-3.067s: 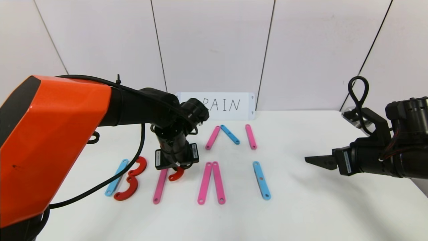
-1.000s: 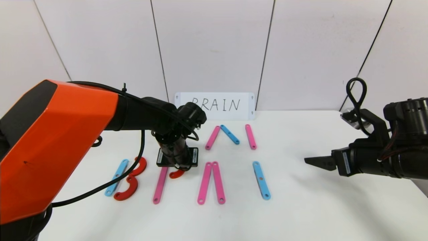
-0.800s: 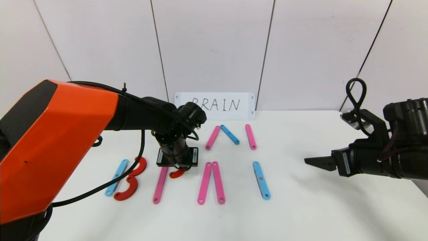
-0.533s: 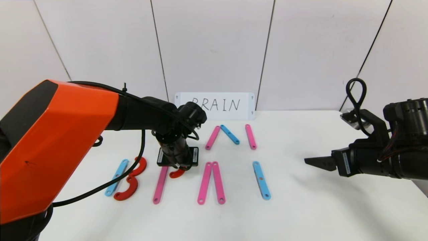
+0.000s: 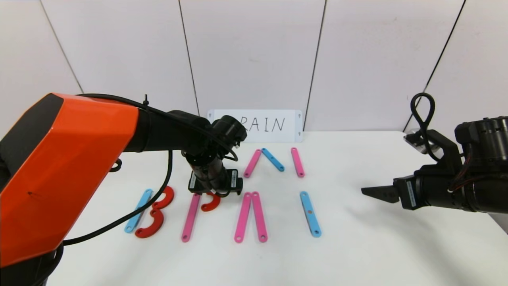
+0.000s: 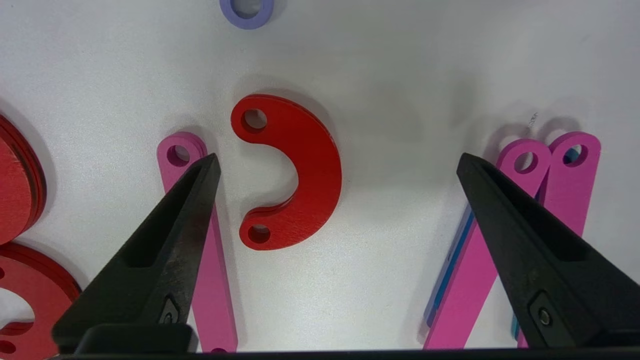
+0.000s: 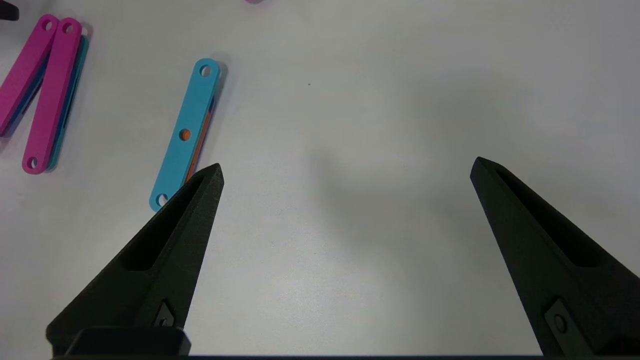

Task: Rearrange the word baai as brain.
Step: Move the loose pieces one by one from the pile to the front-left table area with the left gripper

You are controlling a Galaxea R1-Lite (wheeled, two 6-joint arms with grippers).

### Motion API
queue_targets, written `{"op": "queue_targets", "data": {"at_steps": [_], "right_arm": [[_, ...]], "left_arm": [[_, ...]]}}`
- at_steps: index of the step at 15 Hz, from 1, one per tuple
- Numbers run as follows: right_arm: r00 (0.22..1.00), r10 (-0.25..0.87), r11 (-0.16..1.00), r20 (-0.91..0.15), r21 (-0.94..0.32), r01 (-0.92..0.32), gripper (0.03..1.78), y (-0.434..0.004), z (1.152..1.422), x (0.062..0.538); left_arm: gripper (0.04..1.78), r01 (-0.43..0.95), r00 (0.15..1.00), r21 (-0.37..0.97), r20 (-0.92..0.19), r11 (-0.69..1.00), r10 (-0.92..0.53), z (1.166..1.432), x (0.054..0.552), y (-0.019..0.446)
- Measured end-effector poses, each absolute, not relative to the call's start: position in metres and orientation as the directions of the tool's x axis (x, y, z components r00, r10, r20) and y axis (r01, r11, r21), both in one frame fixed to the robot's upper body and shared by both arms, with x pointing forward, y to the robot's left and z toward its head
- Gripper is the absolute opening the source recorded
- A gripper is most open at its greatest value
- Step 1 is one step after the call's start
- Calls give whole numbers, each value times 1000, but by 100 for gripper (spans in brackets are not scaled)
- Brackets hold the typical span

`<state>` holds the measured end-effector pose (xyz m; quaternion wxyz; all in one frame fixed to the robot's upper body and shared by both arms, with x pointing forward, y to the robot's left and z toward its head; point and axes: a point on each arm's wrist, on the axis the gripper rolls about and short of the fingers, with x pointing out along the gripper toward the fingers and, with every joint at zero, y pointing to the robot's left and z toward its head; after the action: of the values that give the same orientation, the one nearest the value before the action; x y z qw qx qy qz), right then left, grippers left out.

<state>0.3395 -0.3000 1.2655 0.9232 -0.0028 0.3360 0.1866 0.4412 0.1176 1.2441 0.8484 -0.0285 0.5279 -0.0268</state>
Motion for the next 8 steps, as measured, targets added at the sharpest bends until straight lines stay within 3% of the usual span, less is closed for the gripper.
{"op": "queue_targets", "data": {"at_steps": [8], "right_arm": [[705, 343, 930, -621, 120, -347, 173, -300, 1265, 340]], "left_arm": [[174, 66, 499, -10, -866, 998, -41, 1257, 449, 123]]}}
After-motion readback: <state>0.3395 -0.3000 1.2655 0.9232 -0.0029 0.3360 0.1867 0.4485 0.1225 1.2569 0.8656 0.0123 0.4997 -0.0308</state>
